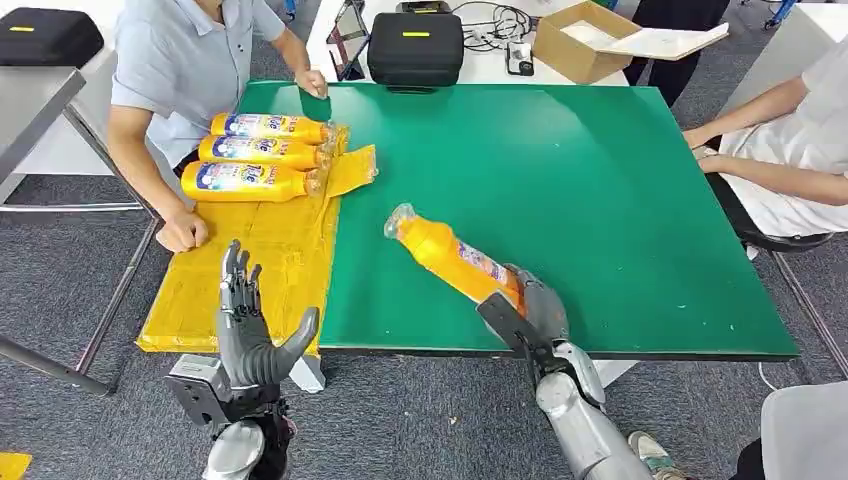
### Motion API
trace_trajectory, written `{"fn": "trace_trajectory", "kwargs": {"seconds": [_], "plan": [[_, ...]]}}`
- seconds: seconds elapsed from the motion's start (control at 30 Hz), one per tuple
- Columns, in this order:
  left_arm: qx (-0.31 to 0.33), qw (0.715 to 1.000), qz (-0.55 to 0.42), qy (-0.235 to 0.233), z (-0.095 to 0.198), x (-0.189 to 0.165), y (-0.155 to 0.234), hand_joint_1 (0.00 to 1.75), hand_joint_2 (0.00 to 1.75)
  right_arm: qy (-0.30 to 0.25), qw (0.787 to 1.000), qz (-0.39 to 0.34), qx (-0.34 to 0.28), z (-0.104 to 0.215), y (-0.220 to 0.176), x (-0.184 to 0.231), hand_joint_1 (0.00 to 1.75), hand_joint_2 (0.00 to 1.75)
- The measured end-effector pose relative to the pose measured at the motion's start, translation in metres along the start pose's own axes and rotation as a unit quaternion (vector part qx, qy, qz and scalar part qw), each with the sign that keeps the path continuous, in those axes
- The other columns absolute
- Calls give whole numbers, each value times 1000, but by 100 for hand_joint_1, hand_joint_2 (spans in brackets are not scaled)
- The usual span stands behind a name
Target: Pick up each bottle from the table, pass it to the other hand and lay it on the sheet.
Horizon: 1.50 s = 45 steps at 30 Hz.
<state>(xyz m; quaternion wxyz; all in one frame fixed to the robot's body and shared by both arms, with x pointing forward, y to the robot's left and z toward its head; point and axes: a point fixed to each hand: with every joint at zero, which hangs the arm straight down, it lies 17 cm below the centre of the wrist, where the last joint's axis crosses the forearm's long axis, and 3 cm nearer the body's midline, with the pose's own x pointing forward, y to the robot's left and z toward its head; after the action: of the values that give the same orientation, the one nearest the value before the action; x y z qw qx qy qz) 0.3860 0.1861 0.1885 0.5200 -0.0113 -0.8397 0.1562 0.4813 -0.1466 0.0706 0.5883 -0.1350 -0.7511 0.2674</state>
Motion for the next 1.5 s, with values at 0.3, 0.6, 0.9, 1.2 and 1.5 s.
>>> {"fn": "trace_trajectory", "kwargs": {"seconds": [0.3,0.6,0.9,1.2,1.5], "plan": [[-42,989,99,96,14,-28,-16,0,175,-34,995,-83,-48,11,-16,36,175,175],[-94,986,45,129,31,-50,-34,0,175,-61,990,-125,-37,20,-8,61,175,175],[-104,984,84,114,25,-43,-56,0,175,-111,978,-167,58,52,69,115,175,175],[-109,984,104,91,13,-24,-67,0,175,-138,969,-179,100,67,100,141,175,175],[-126,974,157,101,15,-17,-79,0,175,-152,965,-178,119,72,113,152,175,175]]}}
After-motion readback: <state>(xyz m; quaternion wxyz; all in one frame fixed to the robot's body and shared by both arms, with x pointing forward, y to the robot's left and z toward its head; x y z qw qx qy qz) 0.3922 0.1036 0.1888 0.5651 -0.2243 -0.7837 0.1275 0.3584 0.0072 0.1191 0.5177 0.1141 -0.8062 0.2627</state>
